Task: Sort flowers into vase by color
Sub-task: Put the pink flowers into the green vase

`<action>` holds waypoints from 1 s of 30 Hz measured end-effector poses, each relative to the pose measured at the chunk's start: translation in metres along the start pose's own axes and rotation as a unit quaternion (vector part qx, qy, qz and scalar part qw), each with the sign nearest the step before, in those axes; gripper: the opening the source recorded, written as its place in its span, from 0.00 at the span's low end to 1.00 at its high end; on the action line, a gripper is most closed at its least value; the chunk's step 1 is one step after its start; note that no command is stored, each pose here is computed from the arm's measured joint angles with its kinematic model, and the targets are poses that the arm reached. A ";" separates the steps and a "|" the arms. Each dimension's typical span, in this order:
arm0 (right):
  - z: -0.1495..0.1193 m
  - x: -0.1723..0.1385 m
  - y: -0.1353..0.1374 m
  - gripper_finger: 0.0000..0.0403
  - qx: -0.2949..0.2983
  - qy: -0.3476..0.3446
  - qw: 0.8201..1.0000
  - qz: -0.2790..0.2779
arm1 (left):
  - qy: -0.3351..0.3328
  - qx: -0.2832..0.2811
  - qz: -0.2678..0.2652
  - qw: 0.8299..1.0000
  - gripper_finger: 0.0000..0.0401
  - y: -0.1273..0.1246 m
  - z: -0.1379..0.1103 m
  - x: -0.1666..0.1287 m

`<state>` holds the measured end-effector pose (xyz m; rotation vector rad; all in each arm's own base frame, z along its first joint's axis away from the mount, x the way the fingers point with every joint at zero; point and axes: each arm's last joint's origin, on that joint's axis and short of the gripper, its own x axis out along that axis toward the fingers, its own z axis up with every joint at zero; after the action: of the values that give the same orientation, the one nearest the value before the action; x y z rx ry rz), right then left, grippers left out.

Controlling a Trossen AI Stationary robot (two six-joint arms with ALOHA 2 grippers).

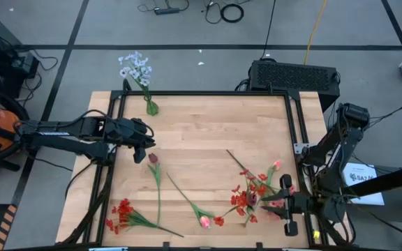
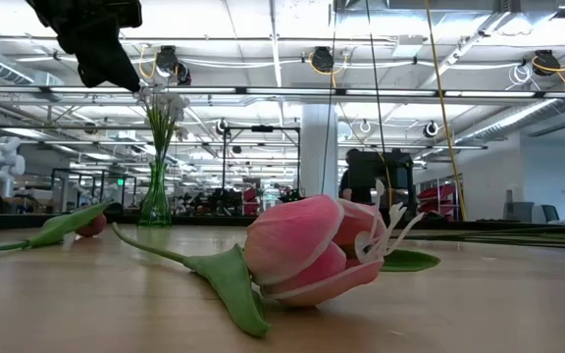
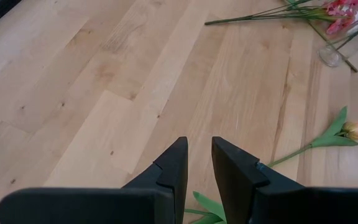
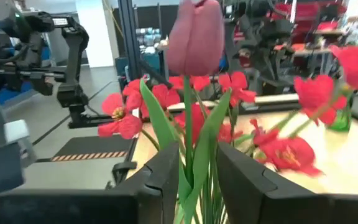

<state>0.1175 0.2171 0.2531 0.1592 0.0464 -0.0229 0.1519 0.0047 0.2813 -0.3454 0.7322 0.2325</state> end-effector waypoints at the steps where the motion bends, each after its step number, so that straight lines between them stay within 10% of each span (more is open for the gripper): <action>1: 0.001 -0.003 -0.002 0.24 0.007 0.005 1.000 0.005 | 0.000 0.000 0.000 1.000 0.20 0.000 0.000 0.000; 10: -0.011 -0.017 -0.030 0.18 0.104 0.207 0.968 0.102 | 0.000 0.000 0.000 1.000 0.20 0.000 0.000 0.000; 16: -0.037 -0.020 -0.056 0.02 0.219 0.479 0.850 0.019 | 0.000 0.000 0.000 1.000 0.20 0.000 0.000 0.000; 22: -0.046 -0.023 -0.086 0.01 0.317 0.521 0.763 -0.212 | -0.002 0.000 0.004 1.000 0.20 0.000 0.000 0.000; 24: -0.046 -0.022 -0.094 0.00 0.313 0.500 0.765 -0.258 | -0.005 0.000 0.005 1.000 0.20 0.000 0.001 0.000; 30: -0.034 -0.012 -0.112 0.00 0.290 0.345 0.845 -0.288 | -0.041 0.001 0.002 0.999 0.20 -0.002 0.008 0.001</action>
<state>0.1006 0.1123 0.2020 0.7554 0.8198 -0.5898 0.1579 0.0057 0.2863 -0.3307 0.6527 0.2479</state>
